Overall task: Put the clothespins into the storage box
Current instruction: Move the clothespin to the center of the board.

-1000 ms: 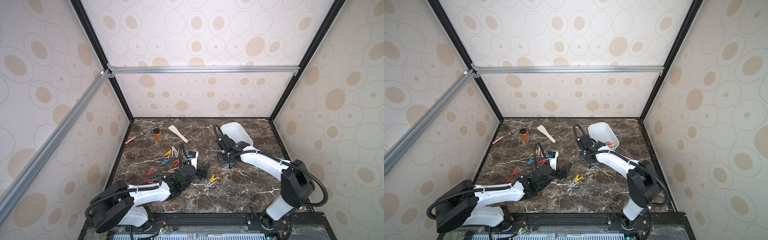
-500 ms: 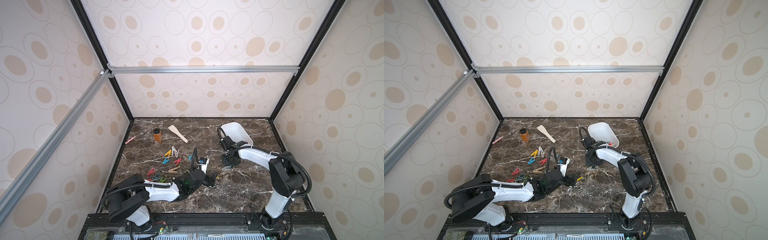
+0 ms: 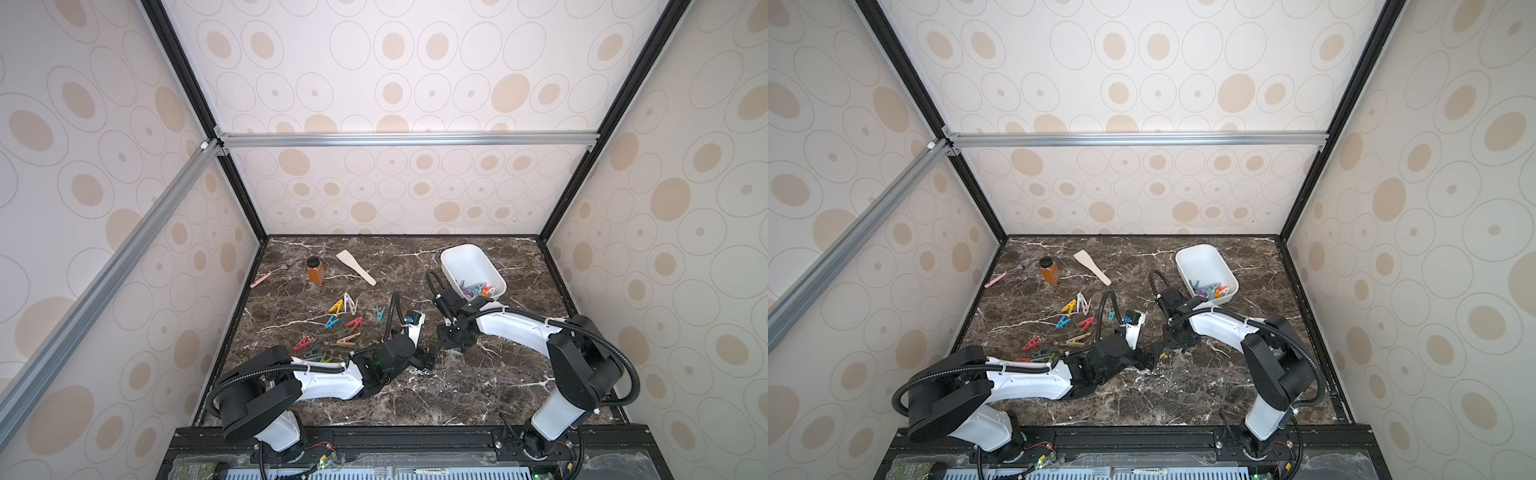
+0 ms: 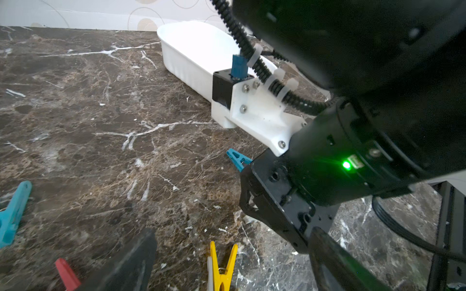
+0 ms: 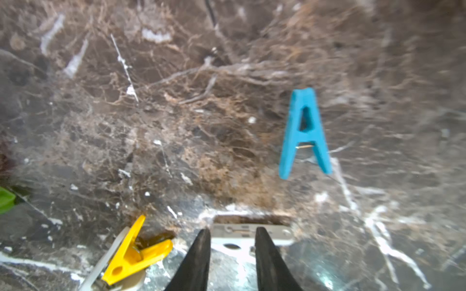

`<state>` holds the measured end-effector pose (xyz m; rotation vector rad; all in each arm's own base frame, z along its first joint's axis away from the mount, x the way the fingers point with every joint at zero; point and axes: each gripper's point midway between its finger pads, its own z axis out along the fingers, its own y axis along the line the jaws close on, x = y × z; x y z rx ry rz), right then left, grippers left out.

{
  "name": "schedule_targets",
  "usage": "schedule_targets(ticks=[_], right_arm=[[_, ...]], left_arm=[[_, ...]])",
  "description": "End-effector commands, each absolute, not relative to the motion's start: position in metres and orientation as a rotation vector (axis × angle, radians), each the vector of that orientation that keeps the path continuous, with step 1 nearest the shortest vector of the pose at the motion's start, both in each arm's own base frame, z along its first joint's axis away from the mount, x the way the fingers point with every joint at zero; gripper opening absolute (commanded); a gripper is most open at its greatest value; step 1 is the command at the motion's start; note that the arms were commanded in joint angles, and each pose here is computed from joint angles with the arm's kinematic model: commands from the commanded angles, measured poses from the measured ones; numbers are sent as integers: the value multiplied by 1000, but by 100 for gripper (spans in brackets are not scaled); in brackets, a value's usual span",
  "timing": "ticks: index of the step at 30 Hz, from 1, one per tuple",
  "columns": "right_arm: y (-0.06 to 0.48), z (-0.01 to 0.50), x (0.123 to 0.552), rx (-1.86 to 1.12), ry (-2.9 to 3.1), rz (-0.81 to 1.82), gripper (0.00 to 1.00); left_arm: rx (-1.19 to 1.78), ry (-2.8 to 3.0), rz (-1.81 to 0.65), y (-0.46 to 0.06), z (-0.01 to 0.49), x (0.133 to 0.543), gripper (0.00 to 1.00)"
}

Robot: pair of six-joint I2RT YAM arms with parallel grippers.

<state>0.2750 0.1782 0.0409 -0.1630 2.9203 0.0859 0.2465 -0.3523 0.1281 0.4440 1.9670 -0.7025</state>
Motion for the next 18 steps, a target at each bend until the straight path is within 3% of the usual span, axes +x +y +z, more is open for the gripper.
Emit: schedule_targets(ticks=[1,8,18], right_arm=[[156,40,276,-92,2929,7,33],[163,24,295,-65,2920,-4,32],[151,11,306,-26,2903,-126,11]], left_arm=[[471,1957,-749,-366,134,244,93],[527,1972,-790,-386,120,228,93],[501,2042,-658,-371,108,239,93]])
